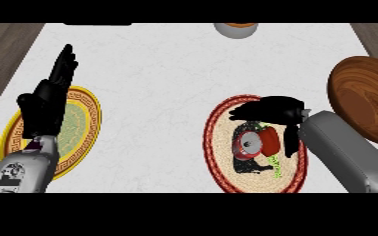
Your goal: Pick the bell pepper from the placemat and place it in the bowl
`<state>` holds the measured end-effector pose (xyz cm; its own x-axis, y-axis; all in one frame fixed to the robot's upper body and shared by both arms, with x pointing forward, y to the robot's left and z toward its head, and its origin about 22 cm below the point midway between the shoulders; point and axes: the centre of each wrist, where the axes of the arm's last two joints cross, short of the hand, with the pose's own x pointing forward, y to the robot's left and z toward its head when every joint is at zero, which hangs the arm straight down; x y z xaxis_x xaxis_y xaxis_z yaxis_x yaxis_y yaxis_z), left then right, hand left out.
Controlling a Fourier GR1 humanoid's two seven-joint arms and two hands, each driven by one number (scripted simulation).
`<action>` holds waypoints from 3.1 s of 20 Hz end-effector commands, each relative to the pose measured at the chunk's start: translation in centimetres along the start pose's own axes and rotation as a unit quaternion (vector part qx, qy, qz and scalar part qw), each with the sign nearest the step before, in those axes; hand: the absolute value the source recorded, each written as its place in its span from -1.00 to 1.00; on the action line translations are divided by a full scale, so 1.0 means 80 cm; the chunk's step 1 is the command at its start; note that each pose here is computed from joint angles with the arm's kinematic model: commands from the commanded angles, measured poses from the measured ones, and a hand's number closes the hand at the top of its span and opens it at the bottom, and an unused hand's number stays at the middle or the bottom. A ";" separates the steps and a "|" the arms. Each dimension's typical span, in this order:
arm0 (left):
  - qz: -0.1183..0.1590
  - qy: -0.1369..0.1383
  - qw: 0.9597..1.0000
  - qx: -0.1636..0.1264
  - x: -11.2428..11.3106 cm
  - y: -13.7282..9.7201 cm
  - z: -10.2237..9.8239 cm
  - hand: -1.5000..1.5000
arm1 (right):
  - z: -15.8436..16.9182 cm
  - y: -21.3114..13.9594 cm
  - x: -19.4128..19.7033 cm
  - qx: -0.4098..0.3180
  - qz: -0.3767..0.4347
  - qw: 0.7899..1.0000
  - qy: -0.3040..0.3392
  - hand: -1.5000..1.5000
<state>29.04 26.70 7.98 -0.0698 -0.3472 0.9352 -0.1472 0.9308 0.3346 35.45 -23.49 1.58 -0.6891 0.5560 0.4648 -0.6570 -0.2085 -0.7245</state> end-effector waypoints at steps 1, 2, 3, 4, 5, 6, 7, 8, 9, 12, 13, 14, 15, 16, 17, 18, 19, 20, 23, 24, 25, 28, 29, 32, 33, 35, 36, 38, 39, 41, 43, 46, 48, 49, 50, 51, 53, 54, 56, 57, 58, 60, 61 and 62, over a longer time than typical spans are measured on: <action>-0.007 -0.003 1.000 0.002 -0.001 -0.007 0.008 0.00 | -0.031 0.012 -0.001 0.013 -0.020 1.000 -0.014 -1.00; 0.002 -0.006 1.000 0.002 0.010 -0.006 0.010 0.00 | -0.030 0.029 0.009 0.019 -0.014 0.999 -0.023 -1.00; -0.012 -0.004 1.000 0.011 0.009 -0.003 -0.009 0.00 | -0.019 0.011 -0.007 0.020 0.003 1.000 -0.021 -1.00; -0.001 0.001 1.000 0.000 -0.009 0.002 -0.006 0.00 | -0.027 0.017 0.009 0.021 0.030 0.999 -0.028 1.00; -0.002 -0.001 1.000 0.005 0.005 -0.008 -0.002 0.00 | -0.029 0.038 0.000 0.033 0.033 0.998 -0.043 1.00; -0.004 -0.002 1.000 0.002 0.002 -0.014 0.014 0.00 | -0.029 0.032 0.002 0.005 0.051 0.997 -0.056 1.00; -0.001 -0.004 1.000 0.001 -0.001 0.000 0.006 0.00 | -0.019 0.001 -0.004 0.001 0.051 0.997 -0.052 1.00; -0.002 0.001 1.000 -0.003 -0.004 -0.003 -0.009 0.00 | -0.049 0.026 0.008 0.004 0.054 0.997 -0.054 1.00; -0.005 0.004 1.000 0.007 -0.012 -0.003 0.010 0.00 | -0.020 0.042 -0.012 0.002 0.041 0.998 -0.056 1.00; 0.002 -0.005 1.000 0.001 -0.012 -0.013 0.001 0.00 | -0.024 0.031 -0.013 -0.001 0.044 0.997 -0.065 1.00; -0.002 -0.004 1.000 0.008 -0.020 0.000 0.000 0.00 | -0.018 0.024 -0.012 -0.004 0.039 0.997 -0.064 1.00; -0.003 -0.001 1.000 0.008 0.006 -0.005 -0.001 0.00 | -0.024 0.042 -0.015 -0.012 0.030 0.997 -0.069 1.00; -0.004 0.010 1.000 0.008 -0.013 -0.023 -0.006 0.00 | -0.033 0.018 -0.002 -0.013 0.037 0.996 -0.077 1.00; -0.008 -0.002 1.000 0.010 0.004 0.001 0.001 0.00 | -0.025 0.042 -0.008 -0.009 0.035 0.996 -0.079 1.00; -0.006 -0.001 1.000 0.005 -0.007 0.004 0.005 0.00 | -0.063 0.043 0.015 -0.057 -0.012 0.998 -0.012 1.00; 0.001 0.005 1.000 0.012 -0.002 0.005 0.008 0.00 | -0.062 0.044 0.012 -0.076 -0.051 0.995 0.047 1.00; -0.012 0.005 1.000 0.025 -0.003 0.011 -0.002 0.00 | -0.073 0.050 0.015 -0.106 -0.081 0.986 0.096 1.00; -0.012 0.018 0.999 0.027 -0.012 0.002 0.004 0.00 | -0.072 0.058 0.011 -0.124 -0.104 0.977 0.138 1.00; -0.013 0.016 0.999 0.035 -0.013 0.014 0.008 0.00 | -0.091 0.077 0.021 -0.180 -0.176 0.940 0.231 1.00; -0.009 0.024 0.999 0.033 -0.016 0.013 0.008 0.00 | -0.109 0.062 0.040 -0.198 -0.174 0.934 0.239 1.00; -0.005 0.018 0.999 0.030 -0.011 0.013 0.006 0.00 | -0.118 0.047 0.053 -0.214 -0.175 0.927 0.255 1.00; -0.006 0.022 0.999 0.028 -0.023 0.009 0.017 0.00 | -0.125 0.017 0.086 -0.288 -0.185 0.898 0.278 1.00; 0.000 0.016 1.000 0.021 -0.005 0.006 0.013 0.00 | -0.124 0.012 0.098 -0.309 -0.185 0.889 0.283 1.00; -0.008 0.015 1.000 0.021 -0.014 0.009 0.012 0.00 | -0.108 -0.019 0.131 -0.412 -0.222 0.846 0.255 1.00; -0.011 0.016 1.000 0.019 -0.017 0.010 0.016 0.00 | -0.102 -0.030 0.143 -0.444 -0.222 0.828 0.260 1.00; -0.004 0.022 1.000 0.019 -0.022 0.012 0.021 0.00 | -0.090 -0.037 0.168 -0.500 -0.225 0.795 0.259 1.00; -0.005 0.022 1.000 0.022 -0.017 0.015 0.014 0.00 | -0.090 -0.038 0.183 -0.522 -0.236 0.779 0.255 1.00; -0.008 0.017 1.000 0.023 -0.015 0.006 0.018 0.00 | -0.071 -0.041 0.204 -0.557 -0.227 0.749 0.279 1.00; -0.016 0.010 0.999 0.029 -0.010 0.007 0.016 0.00 | -0.068 -0.037 0.216 -0.562 -0.227 0.737 0.300 1.00; -0.016 0.010 0.999 0.032 -0.012 0.023 0.011 0.00 | -0.047 -0.045 0.232 -0.588 -0.203 0.708 0.333 1.00; -0.001 0.010 1.000 0.022 -0.006 0.007 0.005 0.00 | -0.034 -0.039 0.239 -0.594 -0.196 0.684 0.376 1.00; 0.002 0.001 1.000 0.015 0.001 0.007 -0.007 0.00 | 0.025 -0.044 0.230 -0.619 -0.185 0.654 0.394 1.00; -0.002 0.000 1.000 0.018 0.001 0.000 -0.011 0.00 | 0.032 -0.050 0.255 -0.637 -0.205 0.632 0.391 1.00; 0.003 -0.006 1.000 0.001 -0.008 -0.005 0.024 0.00 | 0.040 -0.052 0.222 -0.637 -0.209 0.627 0.397 1.00; 0.000 0.004 1.000 0.008 0.006 -0.009 -0.005 0.00 | 0.059 -0.061 0.222 -0.653 -0.212 0.612 0.393 1.00; -0.003 0.005 1.000 0.003 -0.014 0.005 0.007 0.00 | 0.069 -0.032 0.212 -0.658 -0.198 0.606 0.401 1.00; 0.001 -0.002 1.000 0.012 -0.017 0.009 0.003 0.00 | 0.085 -0.038 0.189 -0.677 -0.204 0.581 0.403 1.00; 0.001 0.004 1.000 0.000 -0.006 0.008 0.011 0.00 | 0.110 -0.041 0.170 -0.683 -0.201 0.574 0.405 1.00; 0.000 0.006 1.000 0.009 -0.019 -0.002 0.028 0.00 | 0.130 -0.034 0.157 -0.690 -0.197 0.568 0.403 1.00; 0.002 0.004 1.000 0.007 -0.015 -0.007 -0.008 0.00 | 0.133 -0.040 0.131 -0.705 -0.185 0.553 0.404 1.00; 0.001 0.002 1.000 0.003 -0.020 -0.006 0.001 0.00 | 0.139 -0.018 0.117 -0.696 -0.182 0.553 0.420 1.00; -0.001 -0.001 1.000 0.008 0.016 -0.021 0.005 0.00 | 0.158 -0.019 0.090 -0.717 -0.204 0.538 0.392 1.00; -0.004 0.004 1.000 0.003 -0.005 -0.007 0.016 0.00 | 0.165 -0.024 0.079 -0.724 -0.195 0.525 0.403 1.00; -0.004 0.002 1.000 0.001 0.008 -0.007 0.020 0.00 | 0.164 -0.013 0.072 -0.712 -0.160 0.529 0.433 1.00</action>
<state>28.36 26.28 7.47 -0.0659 -0.3501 0.9344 -0.1582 0.9283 0.3366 27.46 -27.06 12.46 0.1637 0.6418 0.7492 0.5711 0.5576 -0.6024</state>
